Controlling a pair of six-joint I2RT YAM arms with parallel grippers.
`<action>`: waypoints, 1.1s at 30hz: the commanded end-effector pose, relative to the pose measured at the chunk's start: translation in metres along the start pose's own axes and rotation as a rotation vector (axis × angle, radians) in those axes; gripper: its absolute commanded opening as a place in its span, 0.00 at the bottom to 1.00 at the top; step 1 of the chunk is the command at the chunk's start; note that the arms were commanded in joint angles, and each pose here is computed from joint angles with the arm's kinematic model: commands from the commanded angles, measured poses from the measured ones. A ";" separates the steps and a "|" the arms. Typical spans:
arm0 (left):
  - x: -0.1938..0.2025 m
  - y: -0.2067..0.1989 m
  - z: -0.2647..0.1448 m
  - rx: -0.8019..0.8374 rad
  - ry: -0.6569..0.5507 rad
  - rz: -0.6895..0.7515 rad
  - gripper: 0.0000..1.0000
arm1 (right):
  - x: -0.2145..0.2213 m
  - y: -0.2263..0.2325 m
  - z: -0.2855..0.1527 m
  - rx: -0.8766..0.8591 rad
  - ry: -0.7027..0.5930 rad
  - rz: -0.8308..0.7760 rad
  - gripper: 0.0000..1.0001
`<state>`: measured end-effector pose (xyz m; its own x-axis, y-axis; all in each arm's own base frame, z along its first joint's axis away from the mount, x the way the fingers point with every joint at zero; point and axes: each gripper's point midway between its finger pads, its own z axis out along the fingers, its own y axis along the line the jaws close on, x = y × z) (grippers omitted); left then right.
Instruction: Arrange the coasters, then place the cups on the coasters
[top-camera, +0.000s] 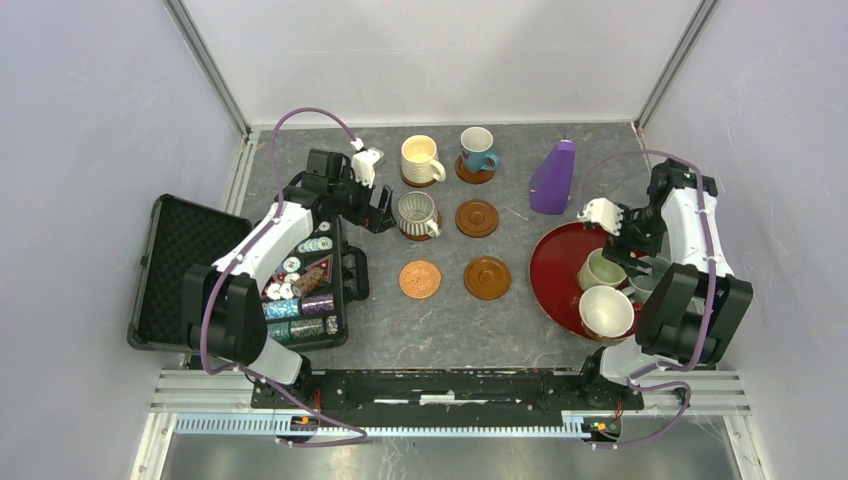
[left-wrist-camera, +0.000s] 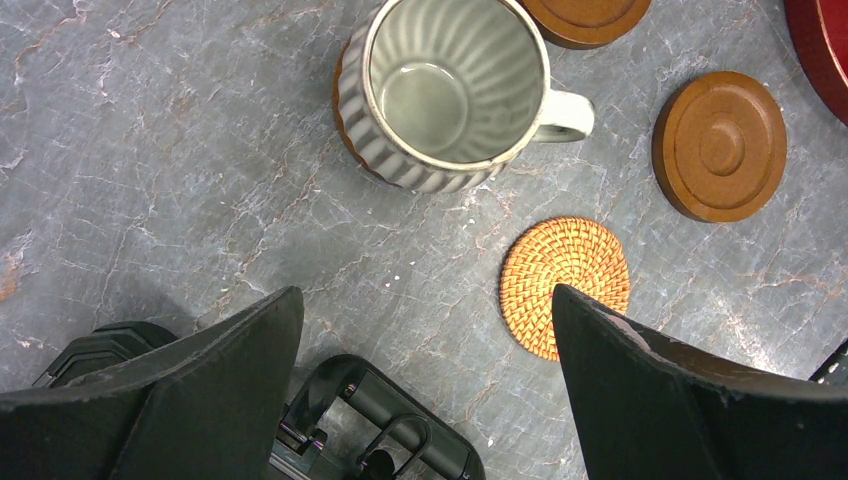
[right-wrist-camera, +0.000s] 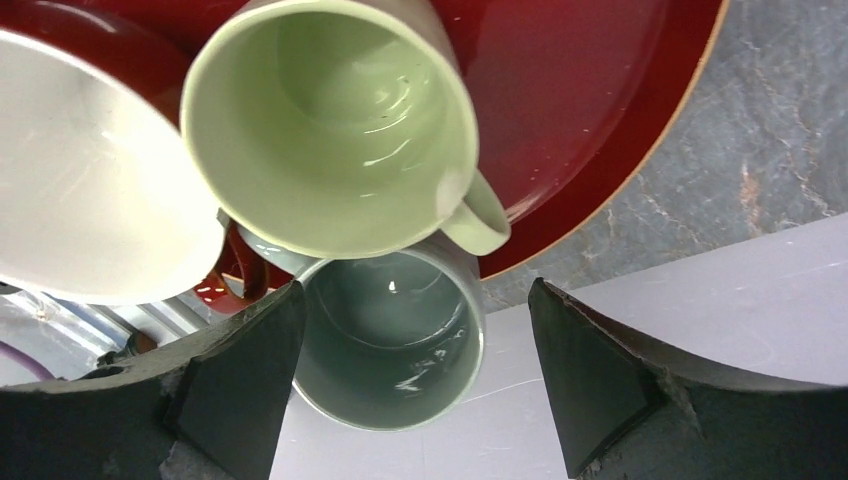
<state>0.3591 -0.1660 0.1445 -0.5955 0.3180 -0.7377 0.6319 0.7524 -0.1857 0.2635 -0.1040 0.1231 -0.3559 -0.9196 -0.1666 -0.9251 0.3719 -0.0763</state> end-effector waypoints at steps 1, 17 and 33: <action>-0.020 0.004 -0.003 -0.013 -0.043 0.069 1.00 | 0.002 0.014 -0.003 -0.006 0.023 -0.060 0.89; -0.022 0.007 -0.004 -0.033 -0.050 0.070 1.00 | -0.012 0.012 0.021 0.013 -0.008 -0.036 0.92; -0.022 0.009 -0.008 -0.055 -0.049 0.064 1.00 | -0.084 -0.010 0.026 0.023 -0.206 0.106 0.93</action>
<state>0.3659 -0.1617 0.1420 -0.6002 0.3220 -0.7322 0.6137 0.7724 -0.1635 0.2777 -0.0519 0.0927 -0.4152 -0.8766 -0.2431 -0.8971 0.4389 -0.0503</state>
